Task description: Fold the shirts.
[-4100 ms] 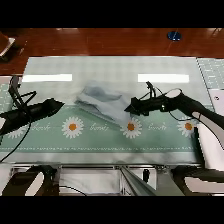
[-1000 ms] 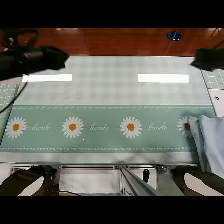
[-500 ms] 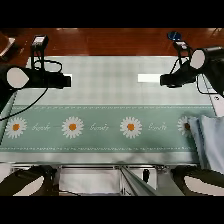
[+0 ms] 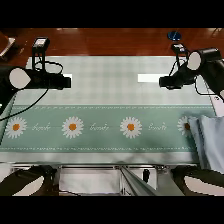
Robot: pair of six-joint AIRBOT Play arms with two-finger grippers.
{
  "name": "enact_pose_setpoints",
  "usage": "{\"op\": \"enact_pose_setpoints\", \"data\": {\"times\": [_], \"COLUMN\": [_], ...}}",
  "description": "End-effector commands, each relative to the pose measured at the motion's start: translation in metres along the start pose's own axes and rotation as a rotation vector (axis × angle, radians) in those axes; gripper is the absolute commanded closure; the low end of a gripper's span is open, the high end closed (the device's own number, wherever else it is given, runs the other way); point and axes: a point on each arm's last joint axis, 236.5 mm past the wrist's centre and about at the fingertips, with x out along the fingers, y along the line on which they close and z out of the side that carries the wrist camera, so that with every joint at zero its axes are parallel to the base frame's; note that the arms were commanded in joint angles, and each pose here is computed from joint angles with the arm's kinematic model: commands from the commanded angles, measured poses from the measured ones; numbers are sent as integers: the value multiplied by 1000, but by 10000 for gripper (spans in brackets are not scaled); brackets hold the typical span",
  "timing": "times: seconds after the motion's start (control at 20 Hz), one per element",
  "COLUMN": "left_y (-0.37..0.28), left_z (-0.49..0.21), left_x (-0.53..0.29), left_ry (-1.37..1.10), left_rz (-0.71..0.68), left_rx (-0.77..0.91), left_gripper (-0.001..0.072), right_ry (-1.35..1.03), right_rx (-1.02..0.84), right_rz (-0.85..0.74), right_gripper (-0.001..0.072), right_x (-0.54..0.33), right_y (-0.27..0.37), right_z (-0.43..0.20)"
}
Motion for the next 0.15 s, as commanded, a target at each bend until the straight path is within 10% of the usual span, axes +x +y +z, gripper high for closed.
{"op": "enact_pose_setpoints", "data": {"times": [0.0, 0.1], "left_y": [0, 0], "left_z": [0, 0], "left_x": [0, 0], "left_ry": [0, 0], "left_rz": [1, 1], "left_rx": [-1, -1], "left_gripper": [686, 687], "right_ry": [2, 2], "right_rx": [1, 1], "right_rz": [0, 0], "right_gripper": [694, 694], "right_x": [0, 0], "right_y": [0, 0], "right_z": [0, 0]}}
